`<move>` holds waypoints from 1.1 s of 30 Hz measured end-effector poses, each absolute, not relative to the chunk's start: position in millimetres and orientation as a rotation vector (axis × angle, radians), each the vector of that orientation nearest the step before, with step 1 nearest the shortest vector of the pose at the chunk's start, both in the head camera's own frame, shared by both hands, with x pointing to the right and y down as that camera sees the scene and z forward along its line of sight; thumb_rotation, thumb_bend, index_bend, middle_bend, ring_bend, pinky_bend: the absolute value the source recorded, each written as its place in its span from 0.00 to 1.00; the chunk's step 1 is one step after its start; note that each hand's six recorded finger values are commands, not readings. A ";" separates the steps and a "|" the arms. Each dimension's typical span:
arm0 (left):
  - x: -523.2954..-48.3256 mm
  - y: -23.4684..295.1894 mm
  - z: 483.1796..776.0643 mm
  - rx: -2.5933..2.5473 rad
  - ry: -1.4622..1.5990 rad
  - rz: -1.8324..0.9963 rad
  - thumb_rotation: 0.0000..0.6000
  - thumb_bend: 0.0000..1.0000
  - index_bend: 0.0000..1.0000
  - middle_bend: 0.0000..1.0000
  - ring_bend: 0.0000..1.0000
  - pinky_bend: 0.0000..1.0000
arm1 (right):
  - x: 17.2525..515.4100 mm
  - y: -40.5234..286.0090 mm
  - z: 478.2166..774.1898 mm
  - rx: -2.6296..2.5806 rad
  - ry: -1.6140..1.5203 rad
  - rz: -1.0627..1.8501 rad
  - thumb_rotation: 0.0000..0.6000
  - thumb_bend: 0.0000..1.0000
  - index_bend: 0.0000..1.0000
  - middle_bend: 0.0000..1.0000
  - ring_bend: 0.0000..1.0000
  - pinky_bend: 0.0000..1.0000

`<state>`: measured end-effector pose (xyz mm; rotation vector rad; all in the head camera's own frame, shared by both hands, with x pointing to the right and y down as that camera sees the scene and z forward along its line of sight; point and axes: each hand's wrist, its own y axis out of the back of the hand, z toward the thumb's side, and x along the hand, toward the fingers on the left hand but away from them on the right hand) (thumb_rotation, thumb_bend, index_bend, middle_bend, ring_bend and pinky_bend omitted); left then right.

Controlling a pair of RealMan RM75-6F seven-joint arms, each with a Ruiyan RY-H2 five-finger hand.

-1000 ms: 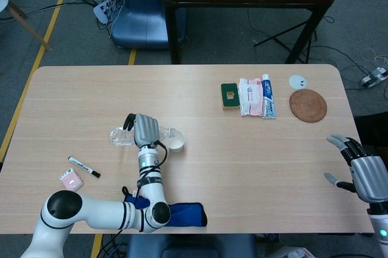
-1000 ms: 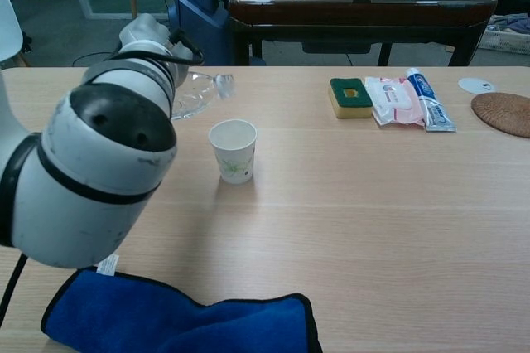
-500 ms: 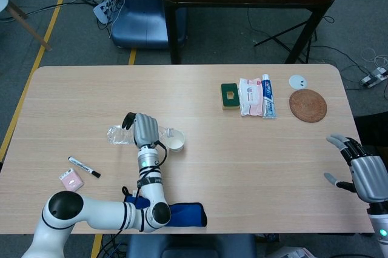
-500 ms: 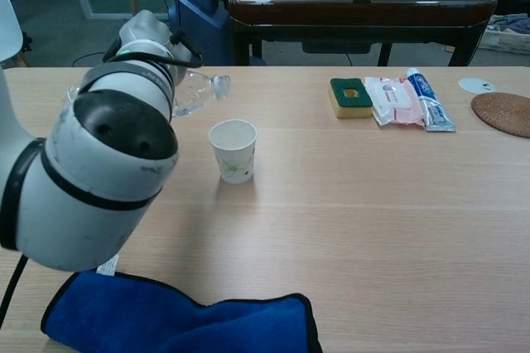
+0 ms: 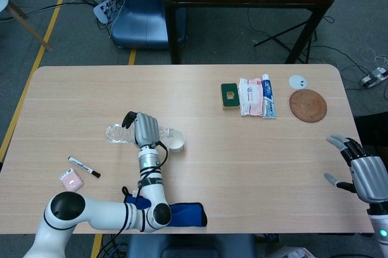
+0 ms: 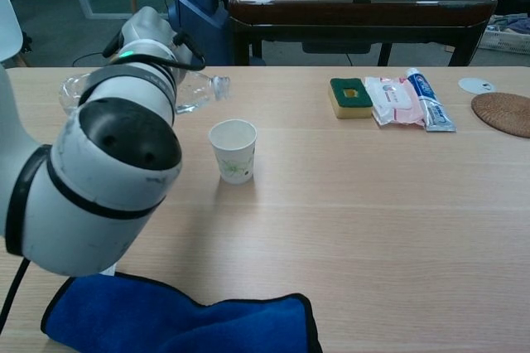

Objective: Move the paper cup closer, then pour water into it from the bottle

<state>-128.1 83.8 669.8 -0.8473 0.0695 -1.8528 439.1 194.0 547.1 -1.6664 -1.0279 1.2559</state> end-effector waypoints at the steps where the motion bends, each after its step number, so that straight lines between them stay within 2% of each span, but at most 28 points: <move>1: -128.0 83.8 669.7 -0.846 0.069 -1.852 1.00 0.06 0.68 0.66 0.56 0.55 | 439.1 194.0 547.1 -1.666 -1.028 1.256 1.00 0.04 0.20 0.20 0.19 0.46; 33: -121.6 86.7 670.8 -0.771 0.018 -1.836 1.00 0.06 0.68 0.66 0.56 0.55 | 438.7 194.5 544.8 -1.669 -1.031 1.247 1.00 0.04 0.20 0.20 0.19 0.46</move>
